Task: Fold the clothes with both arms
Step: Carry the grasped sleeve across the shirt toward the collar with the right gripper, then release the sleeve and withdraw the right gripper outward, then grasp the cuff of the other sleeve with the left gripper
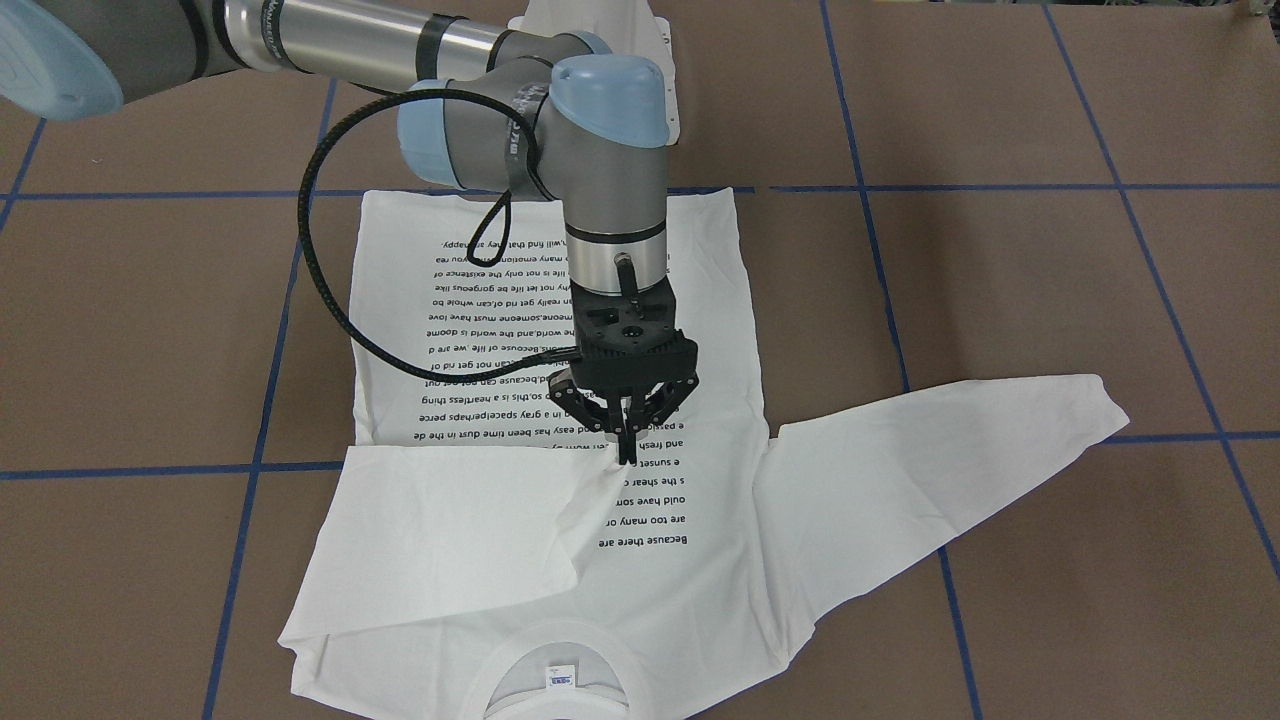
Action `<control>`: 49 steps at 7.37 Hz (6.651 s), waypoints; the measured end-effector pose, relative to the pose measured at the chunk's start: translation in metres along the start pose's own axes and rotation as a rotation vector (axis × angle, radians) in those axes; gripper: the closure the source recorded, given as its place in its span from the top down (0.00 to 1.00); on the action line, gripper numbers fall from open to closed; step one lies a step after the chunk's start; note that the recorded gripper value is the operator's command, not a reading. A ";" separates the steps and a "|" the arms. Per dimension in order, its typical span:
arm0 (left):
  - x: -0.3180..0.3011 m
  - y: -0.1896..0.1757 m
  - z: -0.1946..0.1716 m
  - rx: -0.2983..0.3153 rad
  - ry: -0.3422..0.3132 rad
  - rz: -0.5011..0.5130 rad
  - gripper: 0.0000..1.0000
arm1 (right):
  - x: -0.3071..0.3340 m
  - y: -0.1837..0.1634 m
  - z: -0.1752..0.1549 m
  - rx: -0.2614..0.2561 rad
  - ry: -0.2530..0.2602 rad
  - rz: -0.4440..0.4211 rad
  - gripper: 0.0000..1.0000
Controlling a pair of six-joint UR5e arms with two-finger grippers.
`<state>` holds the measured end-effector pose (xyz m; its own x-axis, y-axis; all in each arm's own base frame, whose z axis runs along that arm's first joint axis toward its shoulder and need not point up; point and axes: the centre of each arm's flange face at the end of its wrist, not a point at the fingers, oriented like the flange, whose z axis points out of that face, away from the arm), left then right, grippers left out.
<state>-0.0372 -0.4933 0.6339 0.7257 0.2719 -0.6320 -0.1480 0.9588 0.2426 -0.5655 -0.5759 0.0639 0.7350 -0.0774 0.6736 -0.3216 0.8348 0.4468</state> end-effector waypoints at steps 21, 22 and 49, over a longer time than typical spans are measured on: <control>0.028 -0.054 -0.038 0.187 -0.014 0.132 1.00 | 0.232 -0.031 0.059 -0.302 -0.081 -0.035 1.00; 0.032 -0.056 -0.042 0.231 -0.017 0.162 1.00 | 0.298 -0.019 0.047 -0.320 -0.076 -0.085 1.00; 0.219 -0.054 0.109 0.281 0.262 -0.120 0.00 | 0.618 0.105 -0.074 -0.421 -0.093 -0.148 1.00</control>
<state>0.2032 -0.4944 0.5622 0.5254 0.2057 -0.8256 0.1434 0.9351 0.3242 -0.1009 -0.4953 0.4838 0.6919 -0.2447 0.6793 0.0677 0.9587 0.2764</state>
